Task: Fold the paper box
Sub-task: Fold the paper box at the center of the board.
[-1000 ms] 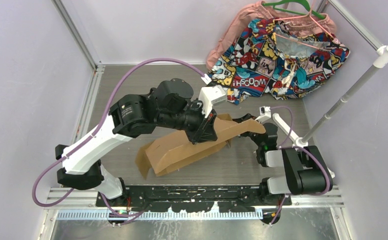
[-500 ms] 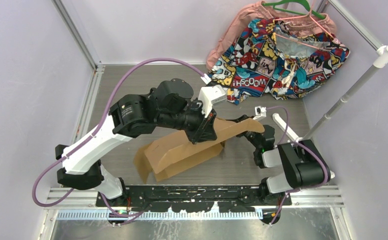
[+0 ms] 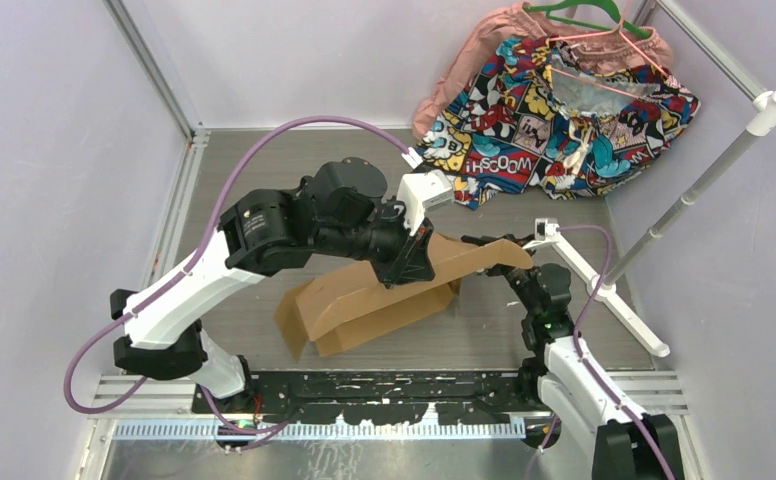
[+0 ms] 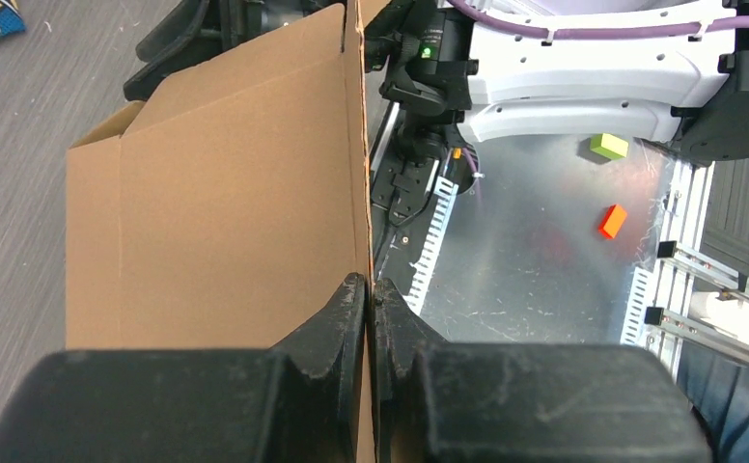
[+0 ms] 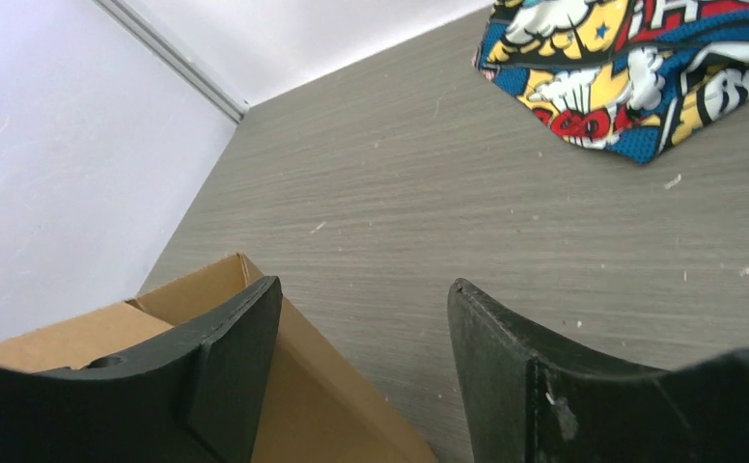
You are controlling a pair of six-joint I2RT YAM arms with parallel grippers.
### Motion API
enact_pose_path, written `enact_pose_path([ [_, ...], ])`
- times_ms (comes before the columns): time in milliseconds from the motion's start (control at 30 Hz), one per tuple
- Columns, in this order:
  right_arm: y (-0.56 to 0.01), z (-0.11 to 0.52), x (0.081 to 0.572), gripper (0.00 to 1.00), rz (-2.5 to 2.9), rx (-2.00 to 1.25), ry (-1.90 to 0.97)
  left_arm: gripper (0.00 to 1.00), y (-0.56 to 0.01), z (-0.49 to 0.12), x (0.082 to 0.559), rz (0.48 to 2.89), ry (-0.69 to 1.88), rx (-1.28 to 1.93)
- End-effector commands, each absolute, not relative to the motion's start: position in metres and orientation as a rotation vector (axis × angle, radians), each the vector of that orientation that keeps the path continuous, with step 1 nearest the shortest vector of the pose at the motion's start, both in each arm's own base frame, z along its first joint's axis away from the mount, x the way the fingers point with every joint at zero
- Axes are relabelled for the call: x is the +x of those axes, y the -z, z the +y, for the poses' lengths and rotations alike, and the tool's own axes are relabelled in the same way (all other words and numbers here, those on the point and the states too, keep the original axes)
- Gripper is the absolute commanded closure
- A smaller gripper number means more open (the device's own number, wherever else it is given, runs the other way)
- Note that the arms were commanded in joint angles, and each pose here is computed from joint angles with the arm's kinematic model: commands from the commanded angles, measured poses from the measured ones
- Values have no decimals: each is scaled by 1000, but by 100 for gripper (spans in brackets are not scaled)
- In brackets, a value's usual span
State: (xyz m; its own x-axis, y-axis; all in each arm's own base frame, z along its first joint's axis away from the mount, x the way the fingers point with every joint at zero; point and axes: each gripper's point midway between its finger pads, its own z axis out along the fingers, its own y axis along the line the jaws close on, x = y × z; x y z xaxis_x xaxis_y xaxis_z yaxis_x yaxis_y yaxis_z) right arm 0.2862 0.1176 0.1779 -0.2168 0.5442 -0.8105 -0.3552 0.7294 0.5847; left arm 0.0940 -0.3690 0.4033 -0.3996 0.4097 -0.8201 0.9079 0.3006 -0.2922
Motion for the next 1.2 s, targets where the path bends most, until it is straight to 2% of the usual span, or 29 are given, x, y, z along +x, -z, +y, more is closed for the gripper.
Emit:
enact_pose_path([
  [0, -142, 116, 276, 32, 1705, 181, -808, 92, -427, -367, 88, 1848, 1089, 1152],
  [433, -142, 130, 261, 34, 1687, 171, -903, 92, -424, -367, 88, 1850, 1087, 1158],
  [1167, -143, 162, 245, 31, 1708, 6, -917, 92, -422, -367, 86, 1854, 1085, 1171],
])
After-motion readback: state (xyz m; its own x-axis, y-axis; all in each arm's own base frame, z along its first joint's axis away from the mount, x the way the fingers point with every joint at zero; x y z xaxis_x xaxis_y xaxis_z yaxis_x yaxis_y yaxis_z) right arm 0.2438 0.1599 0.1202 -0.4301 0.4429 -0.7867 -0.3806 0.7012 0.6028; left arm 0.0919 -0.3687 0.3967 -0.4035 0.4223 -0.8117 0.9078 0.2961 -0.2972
